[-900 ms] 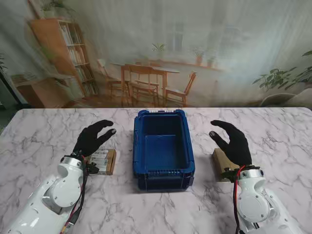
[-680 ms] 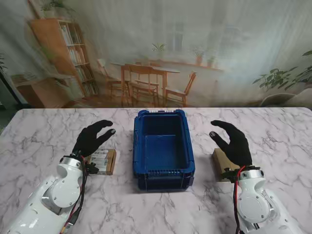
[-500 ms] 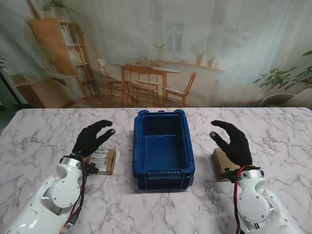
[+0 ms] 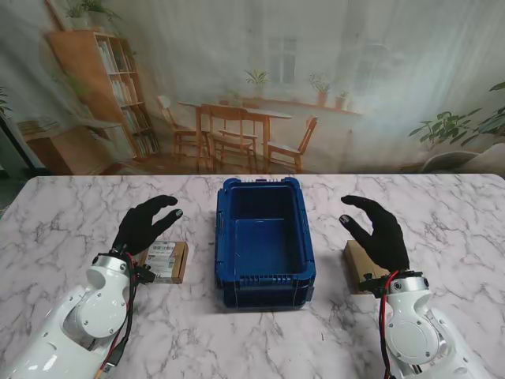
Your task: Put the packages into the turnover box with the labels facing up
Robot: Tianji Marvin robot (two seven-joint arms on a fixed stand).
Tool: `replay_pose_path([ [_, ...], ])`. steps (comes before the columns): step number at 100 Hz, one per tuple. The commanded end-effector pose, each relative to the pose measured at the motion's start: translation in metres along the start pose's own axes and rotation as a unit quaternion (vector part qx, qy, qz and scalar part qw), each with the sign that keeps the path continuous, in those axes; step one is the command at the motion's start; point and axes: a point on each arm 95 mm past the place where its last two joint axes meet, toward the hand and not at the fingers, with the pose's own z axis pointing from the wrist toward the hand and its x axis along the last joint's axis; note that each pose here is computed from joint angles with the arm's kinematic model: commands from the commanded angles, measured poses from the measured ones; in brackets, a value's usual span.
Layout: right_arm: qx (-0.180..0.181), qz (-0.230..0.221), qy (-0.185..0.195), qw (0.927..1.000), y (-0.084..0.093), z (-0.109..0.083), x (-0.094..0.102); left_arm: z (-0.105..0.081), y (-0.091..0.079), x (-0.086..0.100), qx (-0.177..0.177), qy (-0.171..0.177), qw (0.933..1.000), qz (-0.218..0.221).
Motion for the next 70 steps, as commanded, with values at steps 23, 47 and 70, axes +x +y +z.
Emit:
replay_pose_path([
  [23, 0.008, 0.015, 0.01, 0.9998, -0.003, -0.006, 0.006, 0.002, 0.013, -0.011, -0.09, -0.031, 0.9944, 0.044],
  [47, 0.013, 0.017, 0.008, 0.9997, -0.005, -0.004, 0.006, 0.005, 0.017, -0.019, -0.134, -0.052, 0.9849, 0.096],
  [70, 0.017, 0.017, 0.007, 0.9997, -0.006, -0.004, 0.011, 0.006, 0.021, -0.025, -0.161, -0.067, 0.9743, 0.143],
])
